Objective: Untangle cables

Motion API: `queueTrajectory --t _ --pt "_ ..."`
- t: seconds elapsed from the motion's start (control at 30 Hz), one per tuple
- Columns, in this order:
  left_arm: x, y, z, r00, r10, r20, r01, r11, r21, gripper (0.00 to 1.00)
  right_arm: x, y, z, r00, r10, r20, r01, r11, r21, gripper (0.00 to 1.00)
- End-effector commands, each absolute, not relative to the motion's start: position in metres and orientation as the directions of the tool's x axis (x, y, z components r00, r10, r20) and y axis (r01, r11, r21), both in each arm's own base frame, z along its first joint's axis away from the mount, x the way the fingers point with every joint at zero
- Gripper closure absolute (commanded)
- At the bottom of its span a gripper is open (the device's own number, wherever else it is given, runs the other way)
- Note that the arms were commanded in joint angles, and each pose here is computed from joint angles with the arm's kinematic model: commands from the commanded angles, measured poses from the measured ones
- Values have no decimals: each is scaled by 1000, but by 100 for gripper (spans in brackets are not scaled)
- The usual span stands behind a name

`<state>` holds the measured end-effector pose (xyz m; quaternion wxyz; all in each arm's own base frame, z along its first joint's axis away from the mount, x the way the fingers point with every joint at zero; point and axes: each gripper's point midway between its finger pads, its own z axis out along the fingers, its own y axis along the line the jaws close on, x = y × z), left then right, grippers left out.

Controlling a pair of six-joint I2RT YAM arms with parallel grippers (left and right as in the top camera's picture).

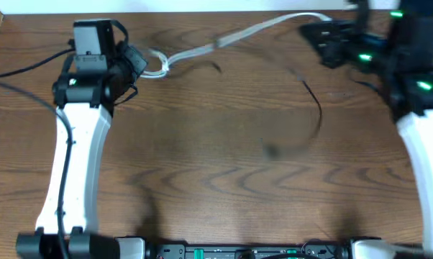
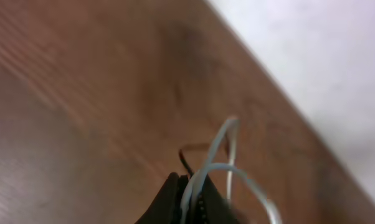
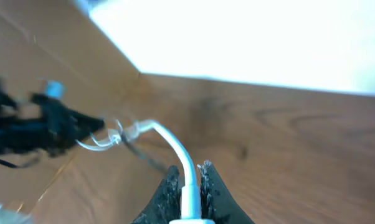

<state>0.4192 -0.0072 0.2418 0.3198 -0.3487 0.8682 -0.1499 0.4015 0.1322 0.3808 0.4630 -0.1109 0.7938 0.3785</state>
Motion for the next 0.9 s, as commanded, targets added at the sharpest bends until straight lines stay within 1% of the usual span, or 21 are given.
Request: queueTrajectory --t 0.0,0.1,0.23,0.3,0.43,0.57,0.6,0.67,0.7,0.8,0.87 --pt "423 1 210 -610 -657 -443 -533 754 -384 92 388 103 406 -483 196 -853 -519 721 459 99" --pt "426 -2 186 -649 -651 -394 -545 759 -357 93 383 72 413 -460 235 -856 -460 762 456 99" --pt "431 -16 163 -721 -606 -336 -495 790 -362 93 386 44 408 -463 276 -842 -388 791 472 99" --pt "432 -19 156 -739 -586 -331 -482 804 -347 92 390 30 403 -468 303 -830 -338 807 485 99" --pt "432 -20 153 -776 -526 -349 -429 845 -319 93 398 -7 391 -464 388 -796 -177 840 513 99" --pt "433 -20 153 -789 -497 -361 -402 862 -308 93 397 -19 384 -478 411 -777 -136 839 527 99" --pt "433 -20 154 -789 -497 -362 -401 862 -310 92 397 -19 381 -486 403 -776 -138 841 523 95" --pt "436 -25 156 -801 -466 -376 -361 876 -319 93 397 -16 376 -501 382 -777 -147 847 512 61" --pt "439 -34 159 -820 -421 -388 -294 891 -345 93 398 -13 373 -510 368 -777 -156 849 505 47" --pt "447 -65 174 -852 -295 -432 -88 895 -438 92 400 -2 364 -541 343 -767 -175 847 502 35" --pt "449 -81 185 -852 -249 -461 10 872 -490 92 403 8 358 -562 319 -764 -197 845 497 31"
